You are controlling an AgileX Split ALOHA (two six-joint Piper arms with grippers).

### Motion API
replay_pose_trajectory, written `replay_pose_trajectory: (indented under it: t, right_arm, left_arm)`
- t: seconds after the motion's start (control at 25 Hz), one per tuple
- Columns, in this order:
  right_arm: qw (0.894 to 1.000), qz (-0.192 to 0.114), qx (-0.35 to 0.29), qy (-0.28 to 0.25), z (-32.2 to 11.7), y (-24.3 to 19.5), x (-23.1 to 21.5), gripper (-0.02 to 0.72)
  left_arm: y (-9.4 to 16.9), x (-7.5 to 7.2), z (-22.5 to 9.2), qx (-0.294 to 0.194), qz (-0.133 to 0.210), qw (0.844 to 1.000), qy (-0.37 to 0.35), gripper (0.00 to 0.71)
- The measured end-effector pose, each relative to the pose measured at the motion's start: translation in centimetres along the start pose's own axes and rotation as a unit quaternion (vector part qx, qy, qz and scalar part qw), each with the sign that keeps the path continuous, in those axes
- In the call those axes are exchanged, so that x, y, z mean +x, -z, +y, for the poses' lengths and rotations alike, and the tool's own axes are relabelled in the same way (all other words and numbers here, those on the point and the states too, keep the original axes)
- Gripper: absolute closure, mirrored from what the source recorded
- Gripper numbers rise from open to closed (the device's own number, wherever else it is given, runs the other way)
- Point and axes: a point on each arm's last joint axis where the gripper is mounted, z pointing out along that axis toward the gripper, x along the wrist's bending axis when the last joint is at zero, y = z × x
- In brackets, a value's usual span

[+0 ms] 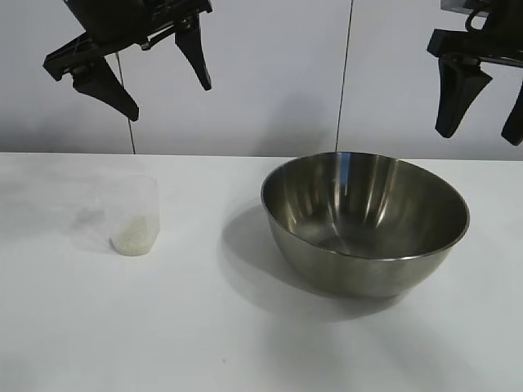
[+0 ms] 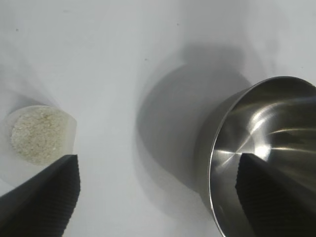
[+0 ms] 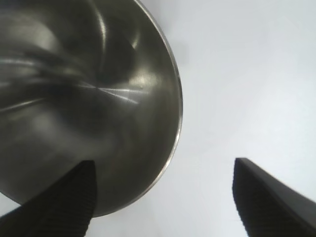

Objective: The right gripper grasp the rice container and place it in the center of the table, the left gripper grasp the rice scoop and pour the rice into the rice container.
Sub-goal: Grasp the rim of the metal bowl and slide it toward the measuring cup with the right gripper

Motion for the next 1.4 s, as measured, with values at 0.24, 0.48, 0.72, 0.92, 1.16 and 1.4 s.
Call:
replay_pose_trajectory:
  t: [0.24, 0.48, 0.72, 0.92, 1.16, 1.4]
  right_arm:
    - [0.999, 0.005, 0.030, -0.008, 1.1, -4.4, -0.5, 0.181]
    - [0.999, 0.012, 0.032, -0.021, 2.3, -9.0, -1.0, 0.181]
    - [0.997, 0.051, 0.044, -0.046, 2.7, -12.9, -0.8, 0.207]
    - [0.995, 0.069, 0.055, -0.054, 2.6, -14.3, -0.6, 0.608]
    - [0.995, 0.080, 0.048, -0.044, 2.8, -13.8, -0.4, 0.685]
    - [0.991, 0.122, 0.057, -0.025, 2.5, -12.6, 0.5, 0.686]
  left_arm:
    - [0.0, 0.0, 0.0, 0.000, 0.000, 1.000, 0.000, 0.088]
    - [0.0, 0.0, 0.0, 0.000, 0.000, 1.000, 0.000, 0.088]
    - [0.0, 0.0, 0.0, 0.000, 0.000, 1.000, 0.000, 0.088]
    - [0.0, 0.0, 0.0, 0.000, 0.000, 1.000, 0.000, 0.088]
    - [0.0, 0.0, 0.0, -0.001, 0.000, 1.000, 0.000, 0.088]
    - [0.0, 0.0, 0.0, -0.001, 0.000, 1.000, 0.000, 0.088]
